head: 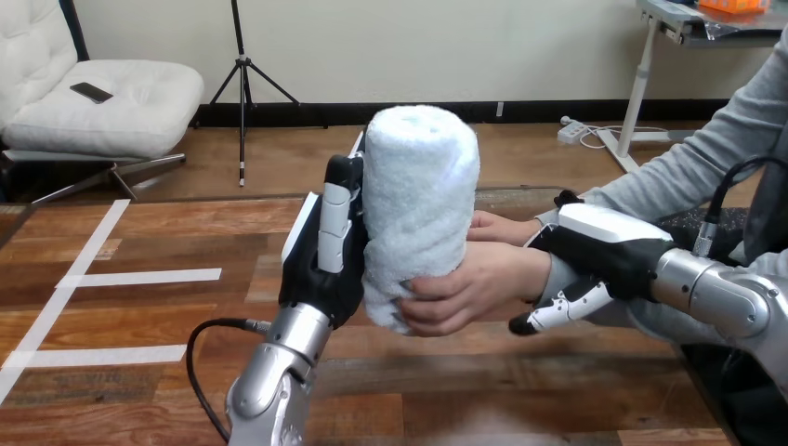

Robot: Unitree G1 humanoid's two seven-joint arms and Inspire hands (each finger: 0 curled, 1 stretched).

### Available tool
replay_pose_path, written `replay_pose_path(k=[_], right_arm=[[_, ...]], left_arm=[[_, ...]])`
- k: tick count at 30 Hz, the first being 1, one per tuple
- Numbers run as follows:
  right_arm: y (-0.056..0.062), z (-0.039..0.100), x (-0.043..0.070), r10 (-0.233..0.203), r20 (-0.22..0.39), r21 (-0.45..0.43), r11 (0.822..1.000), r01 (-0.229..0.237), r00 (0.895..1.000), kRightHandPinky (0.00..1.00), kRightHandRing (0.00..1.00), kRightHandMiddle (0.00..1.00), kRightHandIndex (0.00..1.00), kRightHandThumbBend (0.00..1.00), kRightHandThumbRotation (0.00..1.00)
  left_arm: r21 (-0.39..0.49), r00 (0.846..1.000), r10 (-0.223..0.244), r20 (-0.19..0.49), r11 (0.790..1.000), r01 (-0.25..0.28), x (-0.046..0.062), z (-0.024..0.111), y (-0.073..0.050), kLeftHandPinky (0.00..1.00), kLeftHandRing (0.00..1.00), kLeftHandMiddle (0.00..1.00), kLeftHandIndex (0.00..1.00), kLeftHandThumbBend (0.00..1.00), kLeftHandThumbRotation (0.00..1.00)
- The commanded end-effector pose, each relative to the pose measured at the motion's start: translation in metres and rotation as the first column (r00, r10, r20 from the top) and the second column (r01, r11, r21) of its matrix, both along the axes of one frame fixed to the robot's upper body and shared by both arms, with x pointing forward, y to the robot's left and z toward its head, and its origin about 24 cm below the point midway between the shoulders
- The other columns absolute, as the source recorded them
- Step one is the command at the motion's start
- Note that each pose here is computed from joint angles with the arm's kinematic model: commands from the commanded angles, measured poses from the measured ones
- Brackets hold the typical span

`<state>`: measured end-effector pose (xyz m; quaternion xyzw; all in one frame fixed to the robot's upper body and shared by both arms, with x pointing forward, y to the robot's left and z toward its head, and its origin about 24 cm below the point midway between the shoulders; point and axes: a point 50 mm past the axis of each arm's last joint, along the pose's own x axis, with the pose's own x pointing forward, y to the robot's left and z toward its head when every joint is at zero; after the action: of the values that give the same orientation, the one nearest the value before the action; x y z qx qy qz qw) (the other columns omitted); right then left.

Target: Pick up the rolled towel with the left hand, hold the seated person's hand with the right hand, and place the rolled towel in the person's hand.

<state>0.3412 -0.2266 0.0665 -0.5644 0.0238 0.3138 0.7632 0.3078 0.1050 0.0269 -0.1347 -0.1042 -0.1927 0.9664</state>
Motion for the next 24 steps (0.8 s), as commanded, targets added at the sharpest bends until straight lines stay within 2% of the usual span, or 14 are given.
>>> replay_pose_path(k=[1,10,24], right_arm=[[0.007,0.024,0.011,0.016,0.063,0.024,1.000,-0.018,0.998,0.62,0.71,0.73,0.75,0.99,0.66],[0.005,0.023,0.011,0.008,0.030,0.024,1.000,-0.009,1.000,0.69,0.79,0.82,0.85,1.00,0.75],[0.002,0.023,0.009,0.000,0.006,0.053,0.999,-0.001,1.000,0.75,0.83,0.86,0.88,1.00,0.84]], left_arm=[[0.010,0.996,-0.003,0.089,1.000,0.002,0.003,0.018,0.004,1.00,1.00,1.00,1.00,1.00,1.00],[0.029,0.995,0.000,0.101,1.000,-0.003,0.000,0.018,0.011,1.00,1.00,1.00,1.00,1.00,1.00],[0.075,0.993,0.026,0.118,0.997,-0.035,-0.005,0.016,0.027,1.00,1.00,1.00,1.00,1.00,1.00]])
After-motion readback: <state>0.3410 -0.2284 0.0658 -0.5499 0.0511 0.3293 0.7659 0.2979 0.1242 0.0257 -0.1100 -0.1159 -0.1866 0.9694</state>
